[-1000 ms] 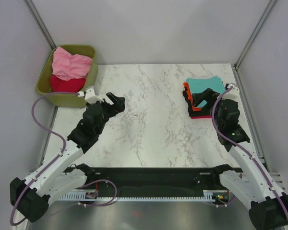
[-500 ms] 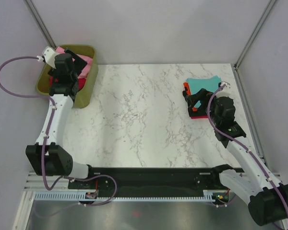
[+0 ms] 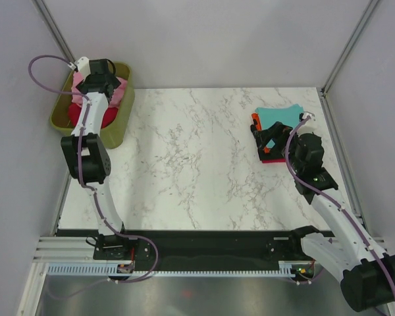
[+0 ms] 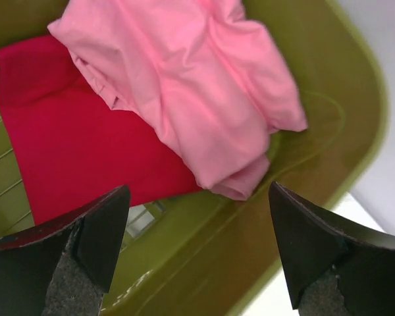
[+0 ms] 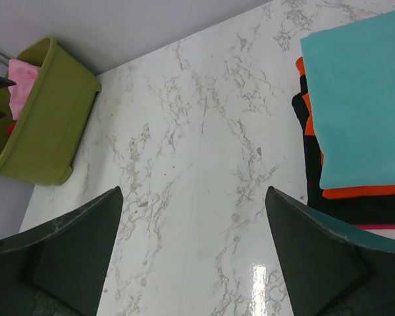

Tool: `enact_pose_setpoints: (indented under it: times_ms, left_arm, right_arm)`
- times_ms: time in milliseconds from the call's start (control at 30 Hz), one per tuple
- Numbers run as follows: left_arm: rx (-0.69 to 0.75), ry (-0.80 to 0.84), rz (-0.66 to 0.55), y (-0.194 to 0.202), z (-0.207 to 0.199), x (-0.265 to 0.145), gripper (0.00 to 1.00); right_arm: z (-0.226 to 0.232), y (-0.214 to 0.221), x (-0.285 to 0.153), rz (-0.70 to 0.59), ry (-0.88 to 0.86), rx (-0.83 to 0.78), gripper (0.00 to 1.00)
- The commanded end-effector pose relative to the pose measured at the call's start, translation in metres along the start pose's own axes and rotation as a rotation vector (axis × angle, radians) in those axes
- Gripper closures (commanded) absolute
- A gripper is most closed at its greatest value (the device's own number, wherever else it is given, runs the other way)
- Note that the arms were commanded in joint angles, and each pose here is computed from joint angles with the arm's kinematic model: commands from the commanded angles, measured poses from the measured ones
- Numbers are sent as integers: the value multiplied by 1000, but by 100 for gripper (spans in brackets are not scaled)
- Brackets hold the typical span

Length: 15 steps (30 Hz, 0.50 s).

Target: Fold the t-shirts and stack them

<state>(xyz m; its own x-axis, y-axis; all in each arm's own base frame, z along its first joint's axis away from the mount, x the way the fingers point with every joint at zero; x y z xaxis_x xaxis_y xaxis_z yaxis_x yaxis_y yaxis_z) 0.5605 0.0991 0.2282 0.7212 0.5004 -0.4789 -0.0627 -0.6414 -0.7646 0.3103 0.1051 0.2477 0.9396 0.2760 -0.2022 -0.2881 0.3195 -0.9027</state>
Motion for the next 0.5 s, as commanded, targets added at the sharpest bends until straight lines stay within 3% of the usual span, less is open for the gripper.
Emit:
enact_pose_setpoints:
  times_ms: [0, 200, 367, 467]
  left_arm:
    - [65, -90, -26, -11, 15, 24, 6]
    - [74, -150, -15, -16, 43, 72, 5]
    - [84, -215, 40, 7, 78, 111, 5]
    - [69, -211, 59, 11, 84, 120, 17]
  right_arm:
    - [5, -9, -3, -55, -24, 14, 2]
    - [3, -8, -6, -62, -19, 23, 2]
    - [2, -6, -5, -63, -16, 38, 2]
    - [1, -4, -4, -58, -12, 38, 2]
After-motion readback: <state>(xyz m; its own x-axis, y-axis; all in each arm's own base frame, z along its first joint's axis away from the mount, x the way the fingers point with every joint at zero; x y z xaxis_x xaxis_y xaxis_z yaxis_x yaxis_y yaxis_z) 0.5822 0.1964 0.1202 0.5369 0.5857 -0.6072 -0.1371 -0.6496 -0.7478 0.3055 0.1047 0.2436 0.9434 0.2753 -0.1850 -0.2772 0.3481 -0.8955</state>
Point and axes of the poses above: each gripper's point midway between its finger pads, its own x axis out along the fingers, its own z axis along the line the jaws close on, y = z × x, the point moved 2 cm from there along -x, back along the fingers, and after that the axes turned 11 degrees about -x, right-handed, at the moved point
